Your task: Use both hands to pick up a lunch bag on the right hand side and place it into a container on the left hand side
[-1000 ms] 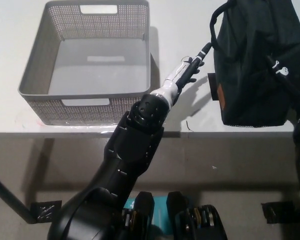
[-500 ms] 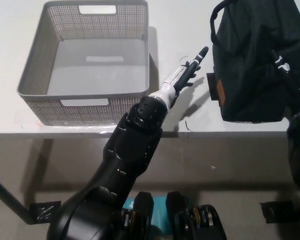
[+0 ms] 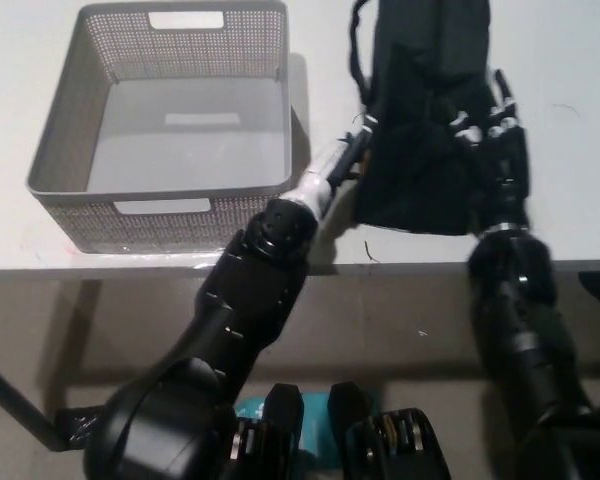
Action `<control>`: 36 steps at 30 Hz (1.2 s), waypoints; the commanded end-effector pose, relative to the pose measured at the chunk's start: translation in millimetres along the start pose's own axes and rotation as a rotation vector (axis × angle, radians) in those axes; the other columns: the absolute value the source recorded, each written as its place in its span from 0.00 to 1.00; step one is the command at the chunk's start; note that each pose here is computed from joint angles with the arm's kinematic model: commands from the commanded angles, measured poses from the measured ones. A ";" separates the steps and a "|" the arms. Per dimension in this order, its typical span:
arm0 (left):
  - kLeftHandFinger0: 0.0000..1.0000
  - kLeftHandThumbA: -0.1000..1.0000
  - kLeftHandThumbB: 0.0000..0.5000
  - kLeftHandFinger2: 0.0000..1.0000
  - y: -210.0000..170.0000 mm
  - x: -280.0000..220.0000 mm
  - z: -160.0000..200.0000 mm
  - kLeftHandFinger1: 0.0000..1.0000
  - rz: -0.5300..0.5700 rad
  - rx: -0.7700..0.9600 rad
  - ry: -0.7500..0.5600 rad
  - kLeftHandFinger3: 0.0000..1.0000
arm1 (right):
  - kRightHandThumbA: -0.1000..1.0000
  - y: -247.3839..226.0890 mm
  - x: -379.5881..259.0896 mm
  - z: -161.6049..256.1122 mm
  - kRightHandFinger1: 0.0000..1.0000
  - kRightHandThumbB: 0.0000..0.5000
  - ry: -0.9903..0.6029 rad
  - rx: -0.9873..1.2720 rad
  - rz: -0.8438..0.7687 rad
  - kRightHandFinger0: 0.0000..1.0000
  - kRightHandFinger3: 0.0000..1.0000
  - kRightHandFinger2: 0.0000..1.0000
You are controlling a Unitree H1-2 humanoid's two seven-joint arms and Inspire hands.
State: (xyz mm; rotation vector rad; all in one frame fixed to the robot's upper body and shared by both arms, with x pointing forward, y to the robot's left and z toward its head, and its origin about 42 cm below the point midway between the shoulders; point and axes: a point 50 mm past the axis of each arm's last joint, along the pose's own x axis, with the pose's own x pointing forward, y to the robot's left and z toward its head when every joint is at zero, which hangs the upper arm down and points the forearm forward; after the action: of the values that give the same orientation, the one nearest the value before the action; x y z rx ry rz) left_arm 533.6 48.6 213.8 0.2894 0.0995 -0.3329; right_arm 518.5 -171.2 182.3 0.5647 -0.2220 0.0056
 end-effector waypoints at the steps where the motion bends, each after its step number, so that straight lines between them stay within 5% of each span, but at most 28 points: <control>1: 1.00 1.00 0.69 1.00 -22.1 8.3 50.6 1.00 -0.004 0.008 -0.132 1.00 | 1.00 73.6 -12.2 -28.7 1.00 0.32 0.043 0.053 0.159 1.00 1.00 1.00; 9: 1.00 1.00 0.66 1.00 -26.8 7.4 56.8 1.00 -0.011 -0.022 -0.159 1.00 | 1.00 86.9 -13.7 -16.1 1.00 0.13 -0.036 -0.031 0.144 1.00 1.00 1.00; 23: 1.00 1.00 0.69 1.00 -34.9 8.5 111.2 1.00 -0.071 -0.052 -0.273 1.00 | 1.00 94.9 -3.9 37.8 1.00 0.26 -0.126 -0.179 0.109 1.00 1.00 1.00; 33: 1.00 1.00 0.68 1.00 -53.6 2.2 164.9 1.00 -0.144 0.010 -0.370 1.00 | 1.00 101.6 -11.4 94.6 1.00 0.25 -0.248 -0.181 0.047 1.00 1.00 1.00; 36: 1.00 1.00 0.75 1.00 -62.5 -1.9 179.7 1.00 -0.169 0.007 -0.396 1.00 | 1.00 102.2 -16.2 110.1 1.00 0.24 -0.288 -0.183 0.035 1.00 1.00 1.00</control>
State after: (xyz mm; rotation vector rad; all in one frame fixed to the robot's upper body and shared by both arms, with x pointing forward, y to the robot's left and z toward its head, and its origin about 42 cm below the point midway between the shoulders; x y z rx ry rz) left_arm 539.2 3.7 290.5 0.2249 -0.0667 -0.3778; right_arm 480.9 -162.3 289.2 0.4010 -0.4647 -0.1092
